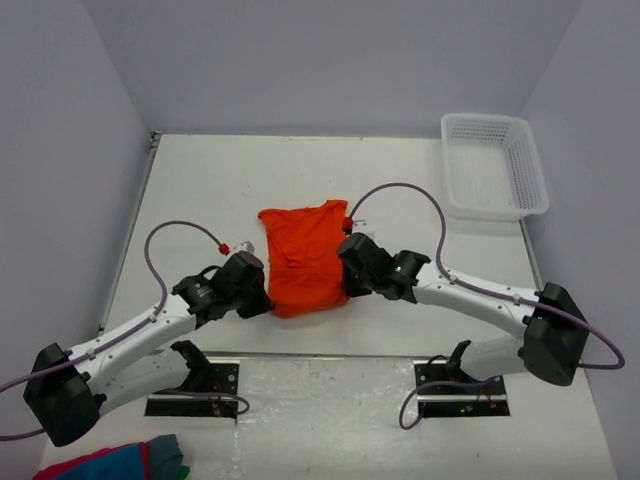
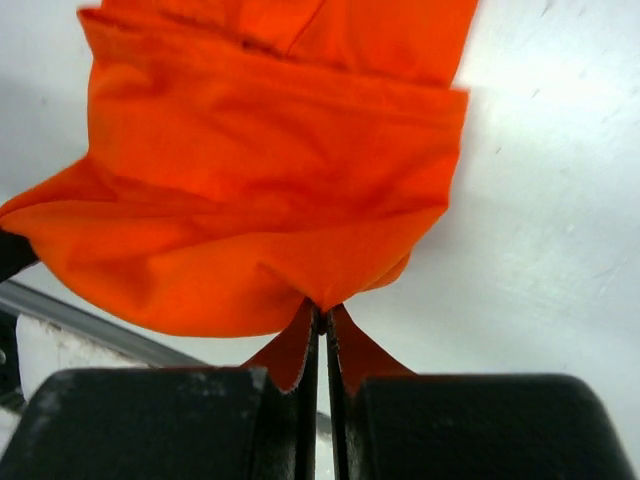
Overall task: Fold and stack the t-shirts
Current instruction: Fold the long partially folded tshirt into a neat square
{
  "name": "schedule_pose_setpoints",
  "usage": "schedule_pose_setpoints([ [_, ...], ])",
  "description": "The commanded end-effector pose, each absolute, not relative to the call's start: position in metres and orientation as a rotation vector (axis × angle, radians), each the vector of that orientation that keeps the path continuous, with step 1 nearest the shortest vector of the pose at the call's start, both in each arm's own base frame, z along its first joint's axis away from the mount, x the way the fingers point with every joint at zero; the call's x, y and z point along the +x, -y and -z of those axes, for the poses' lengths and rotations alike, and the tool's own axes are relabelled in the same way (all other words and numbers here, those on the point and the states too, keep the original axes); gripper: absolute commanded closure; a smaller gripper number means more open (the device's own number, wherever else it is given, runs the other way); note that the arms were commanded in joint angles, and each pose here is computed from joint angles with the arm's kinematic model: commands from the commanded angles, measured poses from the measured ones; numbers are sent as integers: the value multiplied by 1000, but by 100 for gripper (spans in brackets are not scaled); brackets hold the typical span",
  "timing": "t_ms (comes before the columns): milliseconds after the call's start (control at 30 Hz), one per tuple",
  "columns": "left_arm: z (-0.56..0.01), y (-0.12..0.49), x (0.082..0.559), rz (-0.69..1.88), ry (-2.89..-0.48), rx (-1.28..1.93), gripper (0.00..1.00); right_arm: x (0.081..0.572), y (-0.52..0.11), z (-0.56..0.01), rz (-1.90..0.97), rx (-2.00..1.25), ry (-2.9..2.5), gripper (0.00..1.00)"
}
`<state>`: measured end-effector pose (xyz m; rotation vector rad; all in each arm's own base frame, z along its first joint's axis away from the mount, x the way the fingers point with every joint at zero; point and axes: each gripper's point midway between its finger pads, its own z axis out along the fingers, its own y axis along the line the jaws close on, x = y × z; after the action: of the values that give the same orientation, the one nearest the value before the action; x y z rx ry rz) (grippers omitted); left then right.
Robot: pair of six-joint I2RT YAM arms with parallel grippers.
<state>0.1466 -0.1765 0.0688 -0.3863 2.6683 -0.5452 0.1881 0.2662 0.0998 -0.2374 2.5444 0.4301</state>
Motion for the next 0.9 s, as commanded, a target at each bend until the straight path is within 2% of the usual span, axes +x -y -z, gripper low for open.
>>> schedule_pose_setpoints([
  [0, -101, 170, 189, 537, -2538, -370, 100, 217, -265, -124, -409, -277, -2482, 100],
  [300, -136, 175, 271, 481, -2422, -343, 100, 282, -265, -138, -391, -291, -2476, 100],
  [667, -132, 156, 358, 453, -2384, -421, 100, 364, -267, -159, -415, -302, -2461, 100],
  [867, -116, 151, 409, 441, -2391, -437, 100, 413, -274, -150, -464, -296, -2494, 100],
])
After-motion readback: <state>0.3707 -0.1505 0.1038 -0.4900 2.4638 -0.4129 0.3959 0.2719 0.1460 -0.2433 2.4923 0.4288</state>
